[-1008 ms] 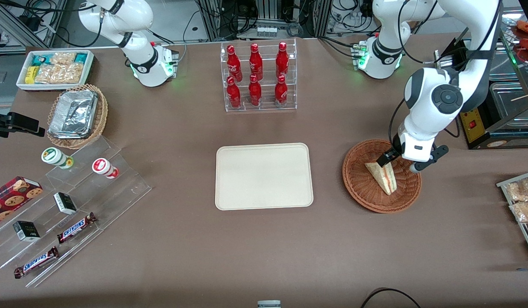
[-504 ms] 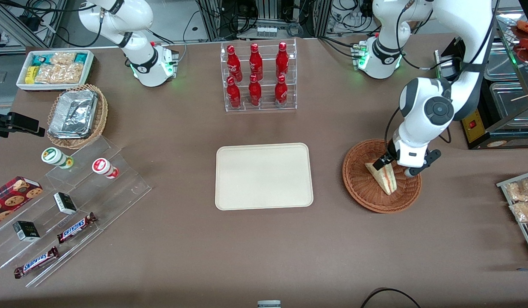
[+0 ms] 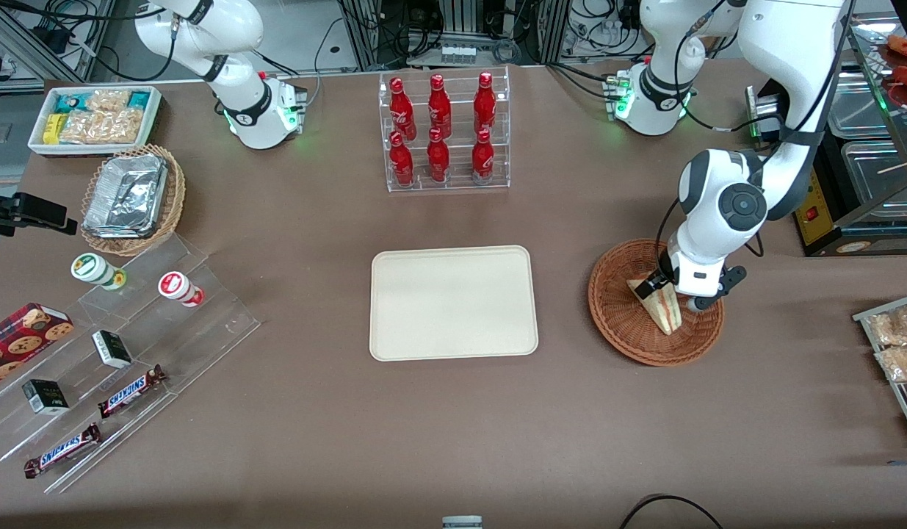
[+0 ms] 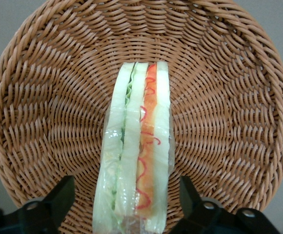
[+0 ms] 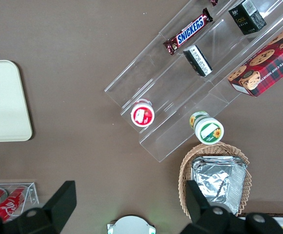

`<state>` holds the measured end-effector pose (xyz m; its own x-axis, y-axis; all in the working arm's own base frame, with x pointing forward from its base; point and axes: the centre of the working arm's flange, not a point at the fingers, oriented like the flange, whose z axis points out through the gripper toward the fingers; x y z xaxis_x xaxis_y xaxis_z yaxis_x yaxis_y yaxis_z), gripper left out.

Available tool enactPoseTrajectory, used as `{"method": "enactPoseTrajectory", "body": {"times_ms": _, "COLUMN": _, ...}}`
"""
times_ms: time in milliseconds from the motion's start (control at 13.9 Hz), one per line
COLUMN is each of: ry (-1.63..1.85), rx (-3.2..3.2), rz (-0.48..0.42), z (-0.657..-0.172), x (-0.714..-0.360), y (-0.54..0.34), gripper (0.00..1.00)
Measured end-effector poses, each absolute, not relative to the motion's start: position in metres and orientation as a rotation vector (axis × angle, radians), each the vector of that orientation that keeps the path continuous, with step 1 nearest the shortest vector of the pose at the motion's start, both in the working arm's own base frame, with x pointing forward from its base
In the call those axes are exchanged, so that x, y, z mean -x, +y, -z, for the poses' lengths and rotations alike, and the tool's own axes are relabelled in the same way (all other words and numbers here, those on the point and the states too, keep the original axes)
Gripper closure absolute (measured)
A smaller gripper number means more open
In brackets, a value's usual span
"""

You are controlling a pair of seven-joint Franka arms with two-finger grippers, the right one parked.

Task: Place sandwich from basket to tray
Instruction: 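Lower the left gripper around the sandwich and close it, then lift the sandwich and carry it toward the cream tray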

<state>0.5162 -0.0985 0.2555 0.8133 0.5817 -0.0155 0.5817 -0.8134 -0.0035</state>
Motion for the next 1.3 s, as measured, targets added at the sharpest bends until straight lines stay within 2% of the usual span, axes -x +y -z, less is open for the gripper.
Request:
{"method": "enactPoseTrajectory", "body": {"times_ms": 216, "ry": 0.958, "rx": -2.989, "rz": 0.021, "z": -0.256, "x": -0.517, "y": -0.099, "gripper": 0.47}}
{"method": "enactPoseTrajectory", "body": {"times_ms": 360, "ry": 0.955, "rx": -2.989, "rz": 0.016, "z": -0.258, "x": -0.518, "y": -0.099, "gripper": 0.64}}
{"method": "enactPoseTrajectory", "body": {"times_ms": 504, "ry": 0.938, "rx": -3.0, "rz": 0.028, "z": -0.266, "x": -0.523, "y": -0.099, "gripper": 0.72}}
{"method": "enactPoseTrajectory", "body": {"times_ms": 648, "ry": 0.909, "rx": -3.036, "rz": 0.098, "z": -0.293, "x": -0.538, "y": -0.103, "gripper": 0.82}}
{"method": "enactPoseTrajectory", "body": {"times_ms": 792, "ry": 0.871, "rx": -3.064, "rz": 0.147, "z": -0.335, "x": -0.557, "y": -0.117, "gripper": 0.85}}
{"method": "enactPoseTrajectory", "body": {"times_ms": 936, "ry": 0.803, "rx": -3.082, "rz": 0.135, "z": -0.369, "x": -0.568, "y": -0.146, "gripper": 0.85}}
{"method": "enactPoseTrajectory", "body": {"times_ms": 1080, "ry": 0.704, "rx": -3.096, "rz": 0.107, "z": -0.38, "x": -0.57, "y": -0.185, "gripper": 0.85}}
{"method": "enactPoseTrajectory", "body": {"times_ms": 1296, "ry": 0.544, "rx": -3.122, "rz": 0.113, "z": -0.368, "x": -0.567, "y": -0.25, "gripper": 0.85}}
